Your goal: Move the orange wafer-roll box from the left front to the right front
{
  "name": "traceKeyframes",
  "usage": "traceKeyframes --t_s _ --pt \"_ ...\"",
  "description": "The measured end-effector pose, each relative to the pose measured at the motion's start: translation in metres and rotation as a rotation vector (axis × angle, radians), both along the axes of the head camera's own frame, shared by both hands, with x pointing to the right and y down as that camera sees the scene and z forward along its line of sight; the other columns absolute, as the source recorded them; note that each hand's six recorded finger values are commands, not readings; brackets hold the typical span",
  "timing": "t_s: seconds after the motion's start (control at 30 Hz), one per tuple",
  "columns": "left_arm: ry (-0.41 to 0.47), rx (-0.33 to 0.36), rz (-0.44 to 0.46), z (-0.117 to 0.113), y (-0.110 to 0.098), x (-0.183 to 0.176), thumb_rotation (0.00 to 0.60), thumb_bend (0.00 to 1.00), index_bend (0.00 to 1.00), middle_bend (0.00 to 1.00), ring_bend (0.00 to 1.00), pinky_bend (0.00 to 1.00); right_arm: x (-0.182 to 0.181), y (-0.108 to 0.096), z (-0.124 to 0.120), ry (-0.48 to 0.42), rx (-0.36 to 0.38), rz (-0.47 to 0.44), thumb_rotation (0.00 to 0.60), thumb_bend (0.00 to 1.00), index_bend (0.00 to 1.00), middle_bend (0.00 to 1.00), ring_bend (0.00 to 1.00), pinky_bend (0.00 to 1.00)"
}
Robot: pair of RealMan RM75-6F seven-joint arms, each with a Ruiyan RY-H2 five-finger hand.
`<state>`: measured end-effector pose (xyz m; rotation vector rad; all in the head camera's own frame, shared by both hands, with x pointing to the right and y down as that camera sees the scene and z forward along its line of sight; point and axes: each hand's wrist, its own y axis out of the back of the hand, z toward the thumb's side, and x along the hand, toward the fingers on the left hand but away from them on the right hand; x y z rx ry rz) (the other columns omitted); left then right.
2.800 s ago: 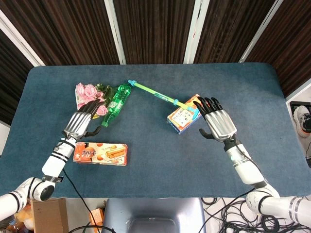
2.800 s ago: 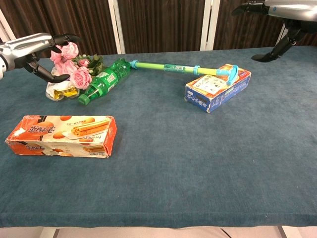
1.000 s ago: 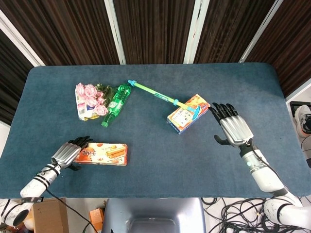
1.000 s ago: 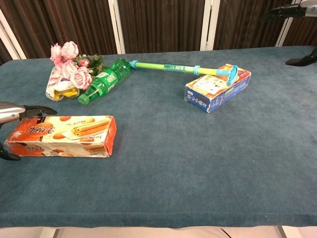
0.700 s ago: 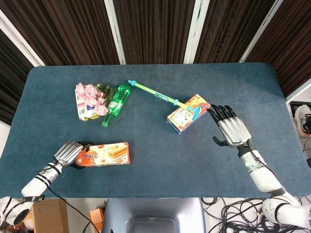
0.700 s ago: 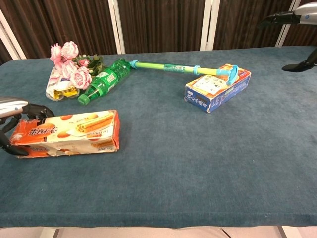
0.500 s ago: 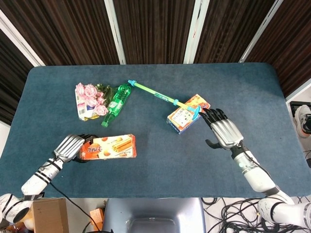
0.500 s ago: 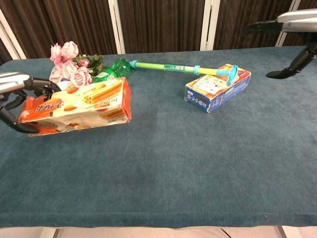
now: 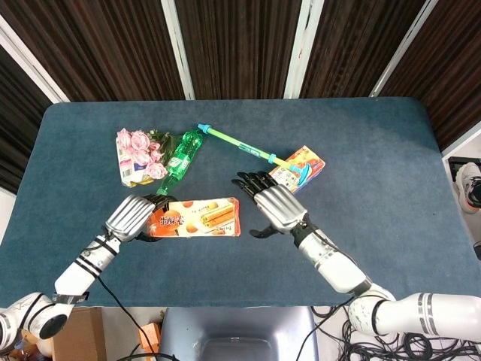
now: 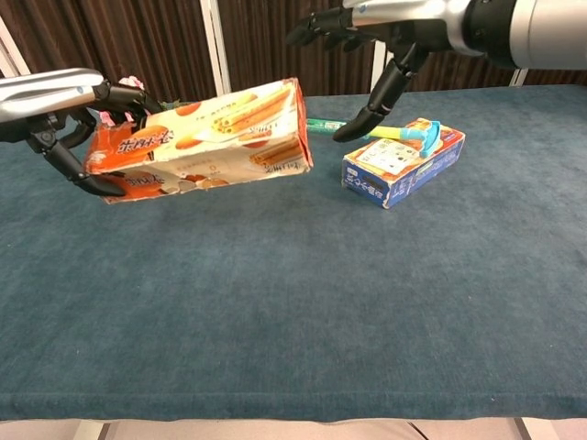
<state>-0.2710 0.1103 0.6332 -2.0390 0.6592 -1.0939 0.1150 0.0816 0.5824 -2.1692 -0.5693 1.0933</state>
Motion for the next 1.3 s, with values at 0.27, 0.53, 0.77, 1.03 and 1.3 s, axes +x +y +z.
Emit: traceKeyframes --t_s 0.27,0.53,0.77,1.03,1.3 --pt "0.035 0.015 -0.016 -0.010 -0.001 0.005 0.600 0.28 0.59 0.67 0.65 0.84 -0.027 0.015 0.006 -0.051 -0.259 0.023 0.544 0.03 0.00 0.00 0.00 0.00" --pt "0.038 0.025 -0.004 -0.012 0.000 0.010 0.600 0.27 0.59 0.68 0.65 0.85 -0.044 0.007 -0.005 -0.098 -0.209 0.019 0.542 0.03 0.00 0.00 0.00 0.00" --pt "0.042 0.032 0.004 -0.018 0.002 0.012 0.600 0.27 0.59 0.68 0.65 0.86 -0.049 0.008 -0.003 -0.111 -0.188 0.019 0.571 0.22 0.35 0.44 0.39 0.49" --pt "0.036 0.033 0.001 -0.020 0.004 0.007 0.600 0.27 0.59 0.68 0.65 0.86 -0.049 0.002 -0.005 -0.119 -0.100 0.024 0.600 0.49 0.78 0.76 0.74 0.87" --pt "0.046 0.047 -0.015 -0.027 0.003 0.001 0.600 0.23 0.41 0.48 0.45 0.60 -0.040 -0.004 -0.005 -0.096 -0.047 0.038 0.600 0.52 0.85 0.81 0.78 0.92"
